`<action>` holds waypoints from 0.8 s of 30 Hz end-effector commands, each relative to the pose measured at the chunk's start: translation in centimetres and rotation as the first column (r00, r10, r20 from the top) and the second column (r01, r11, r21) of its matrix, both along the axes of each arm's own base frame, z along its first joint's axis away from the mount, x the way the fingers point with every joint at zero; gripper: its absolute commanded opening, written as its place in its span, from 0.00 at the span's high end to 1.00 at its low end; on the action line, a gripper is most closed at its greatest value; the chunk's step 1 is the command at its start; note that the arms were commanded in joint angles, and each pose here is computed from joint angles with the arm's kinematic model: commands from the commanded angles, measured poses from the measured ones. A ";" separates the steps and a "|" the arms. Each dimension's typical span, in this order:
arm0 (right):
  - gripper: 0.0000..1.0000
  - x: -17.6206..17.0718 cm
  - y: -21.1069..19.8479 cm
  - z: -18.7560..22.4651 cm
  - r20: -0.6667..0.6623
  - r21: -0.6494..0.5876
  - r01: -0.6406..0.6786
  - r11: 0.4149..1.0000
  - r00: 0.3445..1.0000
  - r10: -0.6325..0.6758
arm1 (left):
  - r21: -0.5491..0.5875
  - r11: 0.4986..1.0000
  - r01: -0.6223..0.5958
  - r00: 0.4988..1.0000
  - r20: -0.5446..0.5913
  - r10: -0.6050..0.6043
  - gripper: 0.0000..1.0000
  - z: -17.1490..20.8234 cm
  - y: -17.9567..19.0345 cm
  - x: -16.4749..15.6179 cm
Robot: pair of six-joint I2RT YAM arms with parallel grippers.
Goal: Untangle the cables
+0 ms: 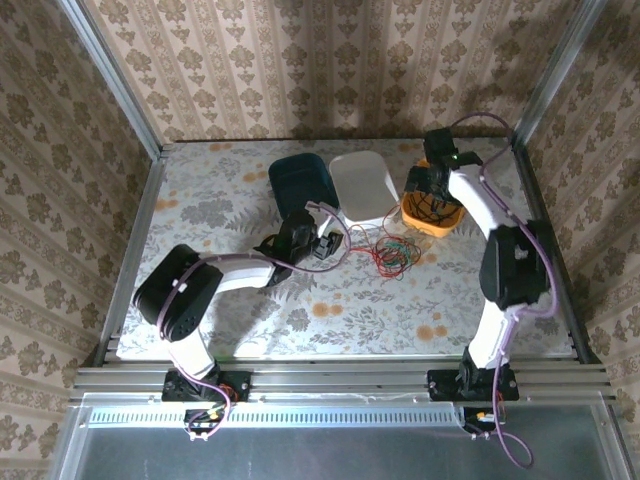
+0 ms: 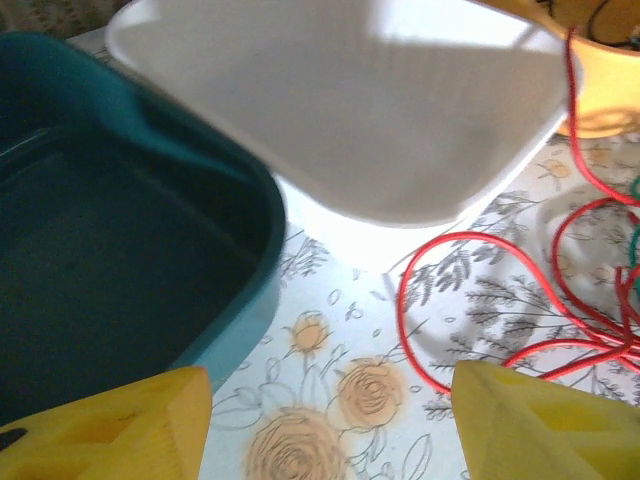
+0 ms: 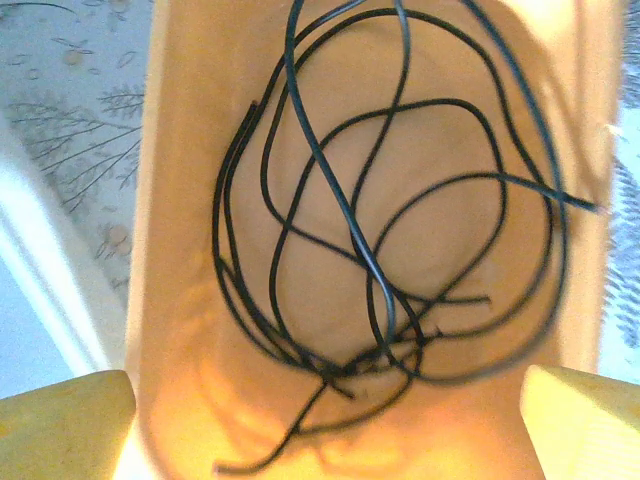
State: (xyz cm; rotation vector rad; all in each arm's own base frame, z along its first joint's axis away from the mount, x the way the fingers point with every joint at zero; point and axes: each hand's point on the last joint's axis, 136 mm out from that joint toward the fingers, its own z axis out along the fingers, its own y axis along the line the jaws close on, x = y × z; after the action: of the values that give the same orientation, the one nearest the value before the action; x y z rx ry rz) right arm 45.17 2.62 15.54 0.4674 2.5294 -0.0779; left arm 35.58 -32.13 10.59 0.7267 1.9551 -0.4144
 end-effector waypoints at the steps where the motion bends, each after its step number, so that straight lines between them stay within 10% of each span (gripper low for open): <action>1: 0.00 -2.9 3.9 2.5 0.081 0.009 -0.162 0.987 0.984 0.161 | -0.002 0.991 0.137 0.991 0.013 -0.137 0.35 0.3 -2.8 -1.0; 12: 0.10 -13.6 9.4 -5.3 -0.072 0.182 -0.377 0.908 0.916 0.394 | -0.021 0.948 0.317 0.947 -0.041 -0.318 0.35 -0.6 -7.5 -2.2; 18: 0.68 -12.6 8.3 -7.6 -0.135 0.135 -0.325 0.936 0.930 0.342 | -0.007 0.926 0.377 0.924 -0.072 -0.377 0.36 -1.7 -9.5 -2.8; 24: 0.82 -11.0 8.2 -8.8 -0.142 0.117 -0.319 0.940 0.932 0.334 | -0.007 0.891 0.454 0.886 -0.102 -0.452 0.36 -2.3 -11.5 -4.0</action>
State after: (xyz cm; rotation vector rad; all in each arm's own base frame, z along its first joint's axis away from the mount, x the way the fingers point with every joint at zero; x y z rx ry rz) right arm 32.11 10.92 6.08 0.0463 2.7947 0.1502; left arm 32.60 -42.41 8.35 1.1195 1.8918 -0.6842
